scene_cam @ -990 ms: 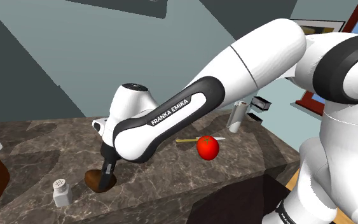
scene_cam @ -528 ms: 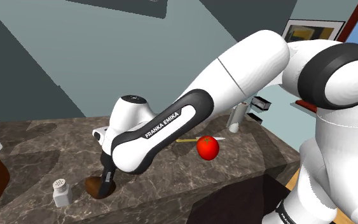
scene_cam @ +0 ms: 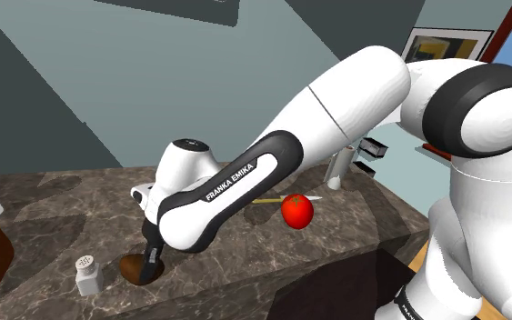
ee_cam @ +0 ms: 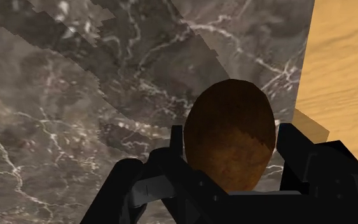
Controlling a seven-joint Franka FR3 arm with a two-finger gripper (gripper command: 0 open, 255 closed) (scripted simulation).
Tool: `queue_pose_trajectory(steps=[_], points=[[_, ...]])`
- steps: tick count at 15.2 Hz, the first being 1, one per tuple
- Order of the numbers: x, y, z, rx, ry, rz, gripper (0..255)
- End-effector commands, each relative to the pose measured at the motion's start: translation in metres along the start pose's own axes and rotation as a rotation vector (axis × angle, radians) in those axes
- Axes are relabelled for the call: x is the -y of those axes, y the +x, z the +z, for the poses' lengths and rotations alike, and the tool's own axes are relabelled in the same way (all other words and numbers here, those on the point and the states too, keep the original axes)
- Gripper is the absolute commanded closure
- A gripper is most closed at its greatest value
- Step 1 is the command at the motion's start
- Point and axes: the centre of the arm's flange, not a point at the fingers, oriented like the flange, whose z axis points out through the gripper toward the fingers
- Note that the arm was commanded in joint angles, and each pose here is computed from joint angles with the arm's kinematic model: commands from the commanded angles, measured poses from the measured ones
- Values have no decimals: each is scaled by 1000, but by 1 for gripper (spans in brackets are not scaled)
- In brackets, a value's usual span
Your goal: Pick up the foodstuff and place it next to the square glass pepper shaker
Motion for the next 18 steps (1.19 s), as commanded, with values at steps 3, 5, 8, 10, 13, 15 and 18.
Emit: queue_pose_trajectory(steps=[3, 5, 8, 10, 13, 15, 18], points=[[-3, -10, 8, 15, 1, 6, 0], [-3, -11, 9, 15, 1, 6, 0], [-3, -7, -6, 15, 1, 7, 0], [-3, -6, -33, 15, 1, 7, 0], [-3, -6, -43, 15, 1, 7, 0], [-3, -6, -43, 15, 1, 7, 0], [-3, -6, -43, 15, 1, 7, 0]])
